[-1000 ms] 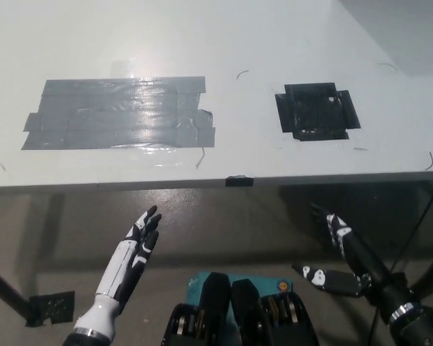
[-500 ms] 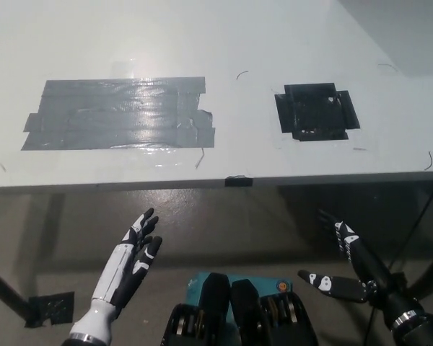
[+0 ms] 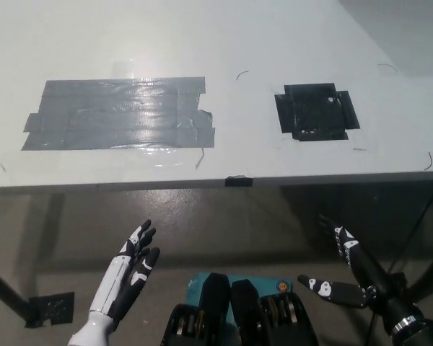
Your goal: A toilet paper roll is kept on the black spot on the desk infront of the robot and the robot inserts its right thumb into the hole in the centre to grab the roll. Then it passes the roll to a person.
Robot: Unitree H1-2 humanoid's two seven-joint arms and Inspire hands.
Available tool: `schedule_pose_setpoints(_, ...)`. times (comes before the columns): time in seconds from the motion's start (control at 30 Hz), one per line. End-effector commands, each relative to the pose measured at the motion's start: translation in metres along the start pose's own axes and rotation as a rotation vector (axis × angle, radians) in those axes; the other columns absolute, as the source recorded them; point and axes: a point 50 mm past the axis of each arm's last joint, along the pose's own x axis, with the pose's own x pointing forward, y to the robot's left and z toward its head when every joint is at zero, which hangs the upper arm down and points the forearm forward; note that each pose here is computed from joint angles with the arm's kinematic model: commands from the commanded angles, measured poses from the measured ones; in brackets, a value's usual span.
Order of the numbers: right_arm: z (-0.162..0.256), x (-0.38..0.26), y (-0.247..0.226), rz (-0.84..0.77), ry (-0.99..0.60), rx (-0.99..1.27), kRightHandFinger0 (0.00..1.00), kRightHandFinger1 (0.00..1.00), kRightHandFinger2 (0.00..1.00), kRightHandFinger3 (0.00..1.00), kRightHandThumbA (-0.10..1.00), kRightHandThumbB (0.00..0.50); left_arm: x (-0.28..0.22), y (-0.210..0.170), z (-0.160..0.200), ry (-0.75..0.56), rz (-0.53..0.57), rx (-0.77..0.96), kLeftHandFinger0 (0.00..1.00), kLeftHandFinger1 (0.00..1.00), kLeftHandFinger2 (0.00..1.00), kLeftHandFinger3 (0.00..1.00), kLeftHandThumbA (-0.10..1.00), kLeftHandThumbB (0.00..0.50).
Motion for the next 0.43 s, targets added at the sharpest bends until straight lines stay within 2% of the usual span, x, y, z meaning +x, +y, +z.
schedule_pose_setpoints(0.0,0.009,0.002,0.002,-0.011,-0.071,0.012,1.00,1.00,1.00,1.00,0.79,0.242,-0.001,0.007,0.010,-0.058,0.022,0.009,1.00,1.00,1.00,1.00,0.90,0.077)
schedule_pose_setpoints(0.4,0.003,-0.008,0.007,0.007,-0.051,0.003,1.00,1.00,1.00,1.00,0.75,0.218,-0.015,0.001,0.002,-0.032,0.022,0.006,1.00,1.00,1.00,1.00,0.89,0.067)
